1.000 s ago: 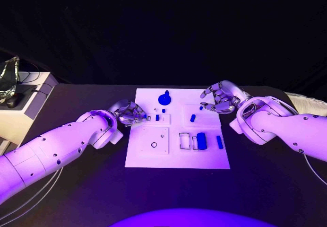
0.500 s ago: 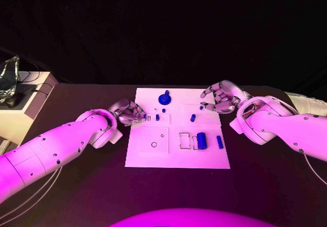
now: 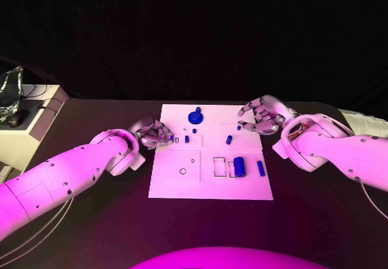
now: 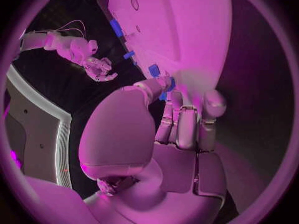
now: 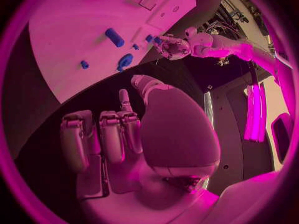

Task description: Assemble the parts on the task board

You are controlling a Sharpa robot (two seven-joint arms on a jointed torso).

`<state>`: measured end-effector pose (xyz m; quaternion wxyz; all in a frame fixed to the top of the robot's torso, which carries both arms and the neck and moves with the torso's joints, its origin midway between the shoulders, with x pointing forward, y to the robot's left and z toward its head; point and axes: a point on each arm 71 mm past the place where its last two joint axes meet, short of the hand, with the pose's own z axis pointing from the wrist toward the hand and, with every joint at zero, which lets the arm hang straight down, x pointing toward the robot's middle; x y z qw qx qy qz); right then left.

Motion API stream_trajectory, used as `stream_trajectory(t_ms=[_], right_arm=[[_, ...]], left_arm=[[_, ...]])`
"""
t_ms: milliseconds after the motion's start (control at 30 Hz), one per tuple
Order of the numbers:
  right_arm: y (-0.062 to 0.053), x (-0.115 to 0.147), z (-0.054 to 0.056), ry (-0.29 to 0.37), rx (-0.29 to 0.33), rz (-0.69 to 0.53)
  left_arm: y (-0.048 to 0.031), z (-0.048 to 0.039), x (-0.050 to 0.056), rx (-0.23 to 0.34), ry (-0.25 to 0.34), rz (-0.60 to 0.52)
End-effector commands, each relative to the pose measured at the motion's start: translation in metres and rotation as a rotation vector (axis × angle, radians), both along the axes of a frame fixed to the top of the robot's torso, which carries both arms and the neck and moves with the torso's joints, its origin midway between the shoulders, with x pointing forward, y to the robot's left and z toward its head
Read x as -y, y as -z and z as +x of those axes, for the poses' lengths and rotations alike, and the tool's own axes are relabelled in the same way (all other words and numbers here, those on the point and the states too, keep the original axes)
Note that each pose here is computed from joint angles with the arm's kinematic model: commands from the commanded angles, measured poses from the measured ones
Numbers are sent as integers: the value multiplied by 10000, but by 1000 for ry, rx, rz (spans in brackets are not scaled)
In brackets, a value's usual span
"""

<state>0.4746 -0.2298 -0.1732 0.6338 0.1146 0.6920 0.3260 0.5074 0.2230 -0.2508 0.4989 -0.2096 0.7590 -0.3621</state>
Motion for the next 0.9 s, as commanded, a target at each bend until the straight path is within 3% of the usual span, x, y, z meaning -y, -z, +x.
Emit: stream_trajectory(t_ms=[33,900], right_arm=[[-2,-11,-5,-9,6,-7],[-3,-6,-1,-3,9,-6]], left_arm=[[42,-18,6,-23,13,13],[34,-32,40,-27,33,4]])
